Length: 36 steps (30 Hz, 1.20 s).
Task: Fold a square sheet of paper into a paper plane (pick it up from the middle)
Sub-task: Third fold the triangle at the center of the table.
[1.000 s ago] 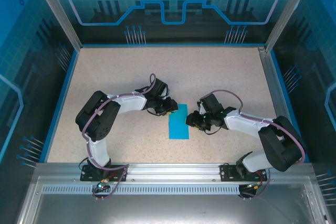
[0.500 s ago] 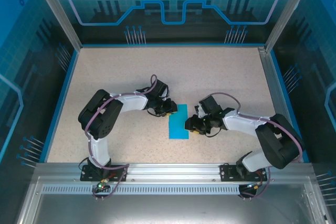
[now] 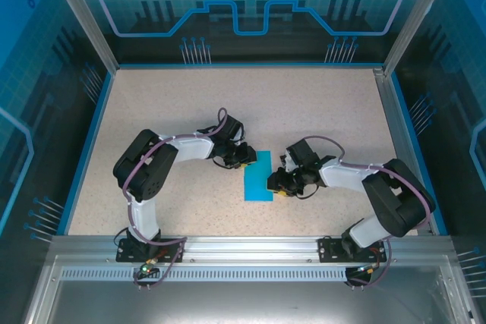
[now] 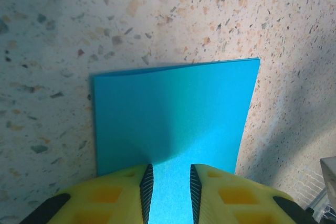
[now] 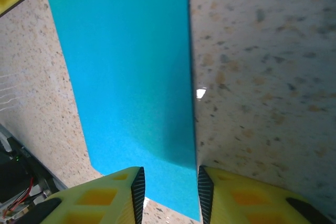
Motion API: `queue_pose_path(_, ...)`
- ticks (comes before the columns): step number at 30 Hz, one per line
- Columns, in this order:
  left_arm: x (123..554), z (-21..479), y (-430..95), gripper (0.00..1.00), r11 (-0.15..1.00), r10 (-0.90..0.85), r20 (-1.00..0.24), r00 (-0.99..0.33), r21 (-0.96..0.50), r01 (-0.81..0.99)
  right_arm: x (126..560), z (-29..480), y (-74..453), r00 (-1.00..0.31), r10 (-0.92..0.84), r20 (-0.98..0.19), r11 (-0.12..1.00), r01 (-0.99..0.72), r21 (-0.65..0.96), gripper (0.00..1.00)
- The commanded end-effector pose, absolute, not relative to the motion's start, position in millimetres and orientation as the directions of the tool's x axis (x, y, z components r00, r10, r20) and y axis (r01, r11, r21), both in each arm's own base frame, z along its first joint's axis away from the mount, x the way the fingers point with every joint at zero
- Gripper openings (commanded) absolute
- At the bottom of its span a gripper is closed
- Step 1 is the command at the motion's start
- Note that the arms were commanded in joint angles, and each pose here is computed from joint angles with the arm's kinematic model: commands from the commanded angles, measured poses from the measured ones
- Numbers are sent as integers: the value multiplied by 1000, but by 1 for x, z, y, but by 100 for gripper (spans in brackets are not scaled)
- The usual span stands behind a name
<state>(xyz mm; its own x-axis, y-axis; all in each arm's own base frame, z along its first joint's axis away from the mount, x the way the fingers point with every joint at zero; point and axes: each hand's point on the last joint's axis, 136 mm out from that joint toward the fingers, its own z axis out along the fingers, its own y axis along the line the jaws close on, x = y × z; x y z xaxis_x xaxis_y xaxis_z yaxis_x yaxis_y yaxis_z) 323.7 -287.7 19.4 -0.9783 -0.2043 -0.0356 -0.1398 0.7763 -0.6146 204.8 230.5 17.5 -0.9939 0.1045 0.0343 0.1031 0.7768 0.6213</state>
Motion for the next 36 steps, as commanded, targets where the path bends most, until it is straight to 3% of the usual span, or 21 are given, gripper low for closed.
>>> queue_pose_path(1, 311, -2, -278, 30, 808, -194, 13, -981, -565, -167, 203, 20, 243, -997, 65, 41, 746, 76, 662, 34)
queue_pose_path(25, 309, -3, -277, 29, 809, -188, 14, -982, -565, -163, 252, 42, 257, -989, 140, -50, 673, 58, 737, 41)
queue_pose_path(36, 309, -2, -276, 29, 814, -183, 11, -983, -559, -158, 261, 53, 259, -995, 34, -90, 649, -46, 759, 45)
